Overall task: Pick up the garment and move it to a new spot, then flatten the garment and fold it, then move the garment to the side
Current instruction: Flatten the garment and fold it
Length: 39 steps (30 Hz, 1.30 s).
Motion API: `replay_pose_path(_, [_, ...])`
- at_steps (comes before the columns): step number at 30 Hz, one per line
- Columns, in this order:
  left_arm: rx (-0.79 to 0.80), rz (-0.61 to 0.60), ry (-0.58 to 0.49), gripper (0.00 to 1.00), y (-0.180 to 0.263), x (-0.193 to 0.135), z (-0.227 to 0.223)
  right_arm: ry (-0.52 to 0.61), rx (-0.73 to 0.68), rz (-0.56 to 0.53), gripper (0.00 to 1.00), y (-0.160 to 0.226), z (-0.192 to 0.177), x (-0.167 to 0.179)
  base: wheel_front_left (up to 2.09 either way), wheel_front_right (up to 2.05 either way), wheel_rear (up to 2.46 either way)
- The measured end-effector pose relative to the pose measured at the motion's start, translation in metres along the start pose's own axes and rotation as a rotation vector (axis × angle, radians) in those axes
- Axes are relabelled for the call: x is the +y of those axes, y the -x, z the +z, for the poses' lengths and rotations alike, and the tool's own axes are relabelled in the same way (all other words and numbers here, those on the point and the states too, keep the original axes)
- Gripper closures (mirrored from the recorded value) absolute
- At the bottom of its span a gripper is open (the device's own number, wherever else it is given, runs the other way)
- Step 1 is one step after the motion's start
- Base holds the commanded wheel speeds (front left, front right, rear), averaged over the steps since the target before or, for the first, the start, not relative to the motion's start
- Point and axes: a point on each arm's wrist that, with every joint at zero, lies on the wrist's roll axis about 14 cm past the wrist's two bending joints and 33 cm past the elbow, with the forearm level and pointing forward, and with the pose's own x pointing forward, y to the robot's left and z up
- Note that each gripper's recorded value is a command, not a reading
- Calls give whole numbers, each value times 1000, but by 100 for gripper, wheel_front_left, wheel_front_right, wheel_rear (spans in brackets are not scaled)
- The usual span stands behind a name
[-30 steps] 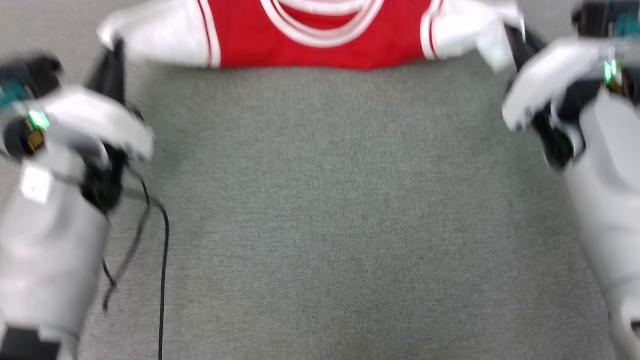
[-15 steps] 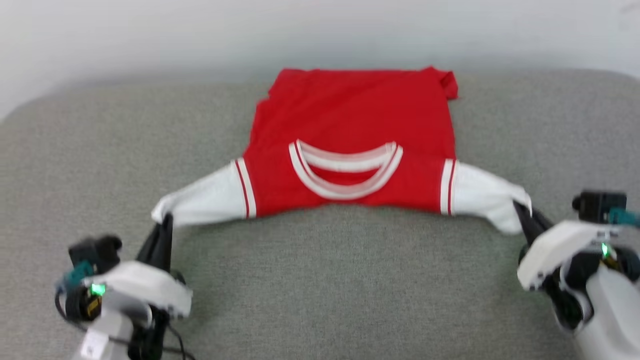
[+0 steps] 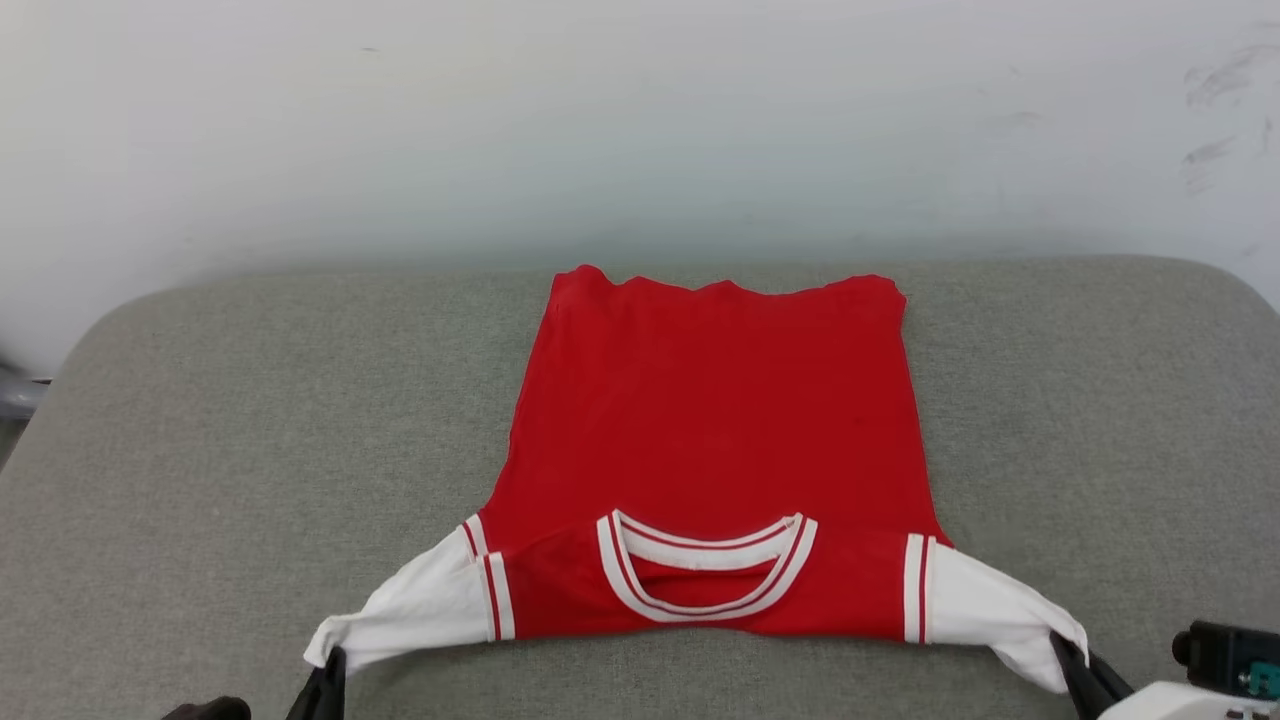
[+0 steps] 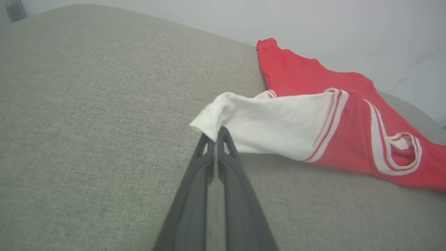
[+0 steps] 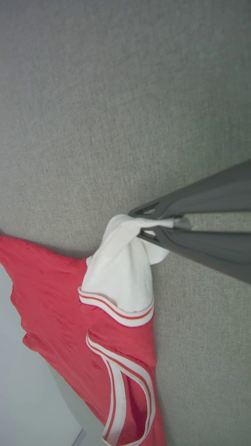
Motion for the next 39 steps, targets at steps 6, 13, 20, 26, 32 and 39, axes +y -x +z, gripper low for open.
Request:
replay_pose_path(6, [19, 27, -1, 100, 21, 7, -10, -25, 40, -34, 100, 28, -22, -3, 0, 0, 0])
replay_pose_path(13, [-1, -2, -29, 100, 24, -1, -5, 18, 55, -35, 8, 36, -25, -1, 0, 0, 0])
replay_pose_path(20, [-40, -55, -52, 100, 18, -18, 5, 35, -100, -1, 0, 10, 27, 10, 0, 0, 0])
replay_pose_path(26, [-89, -85, -68, 100, 12, -29, 20, 56, -164, -21, 0, -34, 77, 2, 0, 0, 0])
replay_pose_path(32, [-139, -124, -92, 100, -6, -41, 38, 74, -86, -48, 0, -94, 107, -7, 0, 0, 0])
replay_pose_path(39, [-152, -144, -91, 100, -34, -48, 44, 102, 112, -36, 0, -171, 112, 6, 0, 0, 0])
